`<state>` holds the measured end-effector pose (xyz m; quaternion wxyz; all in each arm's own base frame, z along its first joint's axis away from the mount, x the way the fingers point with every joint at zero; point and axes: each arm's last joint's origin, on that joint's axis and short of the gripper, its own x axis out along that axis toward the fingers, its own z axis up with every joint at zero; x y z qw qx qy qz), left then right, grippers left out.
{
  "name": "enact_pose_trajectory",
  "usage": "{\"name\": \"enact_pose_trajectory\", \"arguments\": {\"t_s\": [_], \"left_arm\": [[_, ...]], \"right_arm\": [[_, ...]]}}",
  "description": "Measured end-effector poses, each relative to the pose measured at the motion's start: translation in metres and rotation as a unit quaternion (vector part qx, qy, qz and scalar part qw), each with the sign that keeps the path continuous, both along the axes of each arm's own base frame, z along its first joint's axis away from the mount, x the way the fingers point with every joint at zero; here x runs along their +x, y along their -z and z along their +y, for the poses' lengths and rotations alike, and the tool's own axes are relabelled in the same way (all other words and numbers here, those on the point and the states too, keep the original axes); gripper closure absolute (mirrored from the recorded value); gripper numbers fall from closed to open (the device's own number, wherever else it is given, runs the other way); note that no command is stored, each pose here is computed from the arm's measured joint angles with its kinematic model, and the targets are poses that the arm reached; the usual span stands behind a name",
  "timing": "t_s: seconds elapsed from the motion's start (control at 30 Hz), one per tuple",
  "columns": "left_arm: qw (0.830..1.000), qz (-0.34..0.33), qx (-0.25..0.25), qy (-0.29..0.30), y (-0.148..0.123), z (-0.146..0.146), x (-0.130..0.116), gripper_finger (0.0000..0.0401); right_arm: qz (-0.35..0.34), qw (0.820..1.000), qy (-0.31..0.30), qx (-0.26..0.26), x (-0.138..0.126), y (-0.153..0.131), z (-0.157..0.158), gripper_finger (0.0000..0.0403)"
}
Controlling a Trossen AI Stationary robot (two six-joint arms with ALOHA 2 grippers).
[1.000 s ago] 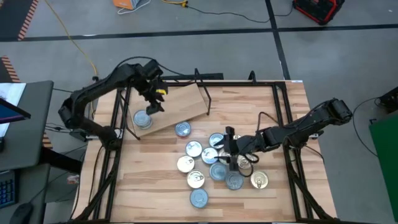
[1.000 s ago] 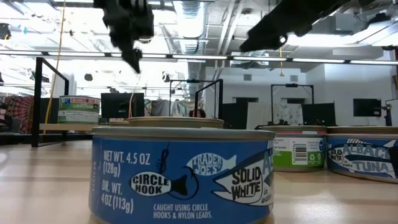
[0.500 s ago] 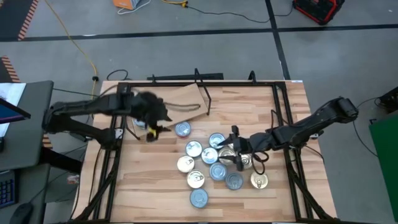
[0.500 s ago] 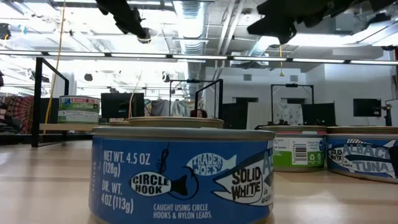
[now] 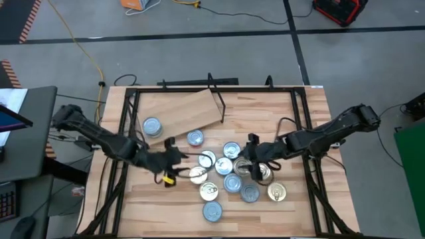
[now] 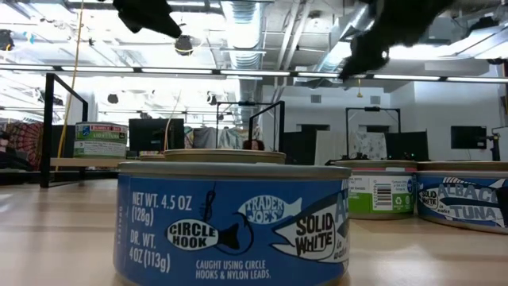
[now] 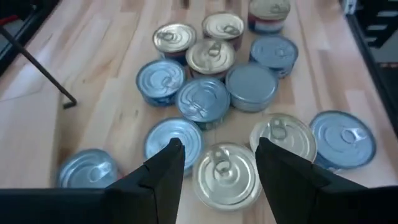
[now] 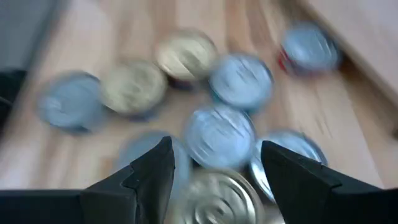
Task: Stack canned seafood by type on shelf
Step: Stack the green white tuna can on top of the green white tuna can on the shelf
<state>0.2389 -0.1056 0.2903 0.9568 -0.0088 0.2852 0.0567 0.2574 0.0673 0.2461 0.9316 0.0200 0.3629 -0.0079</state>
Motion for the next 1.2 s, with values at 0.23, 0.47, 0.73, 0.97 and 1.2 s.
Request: {"name": "enact_pose_trajectory", "arguments": {"t_s": [0.23, 0.47, 0.73, 0.97, 1.2], "left_arm": [[1.0, -0.017, 0.003, 0.001, 0.038, -0.039, 0.032, 0.0214], [1.0, -0.006, 0.002, 0.02, 0.06, -0.058, 0.04, 0.0214], [0.999, 0.026, -0.034, 0.016, 0.069, -0.059, 0.04, 0.0214], [1.0, 0.0, -0.006, 0.003, 0.067, -0.073, 0.031, 0.0214], [0.999, -0.014, -0.031, 0.013, 0.068, -0.086, 0.022, 0.0214]], "right_arm": [[0.14, 0.989, 0.049, -0.005, -0.018, 0.013, -0.041, 0.0133], [0.139, 0.986, 0.088, 0.024, -0.02, 0.013, -0.076, 0.0133], [0.122, 0.99, 0.043, 0.064, 0.015, 0.017, -0.071, 0.0166], [0.119, 0.991, -0.053, 0.032, 0.055, 0.015, -0.009, 0.0203], [0.106, 0.986, -0.085, -0.093, 0.051, 0.023, 0.068, 0.0205]]}}
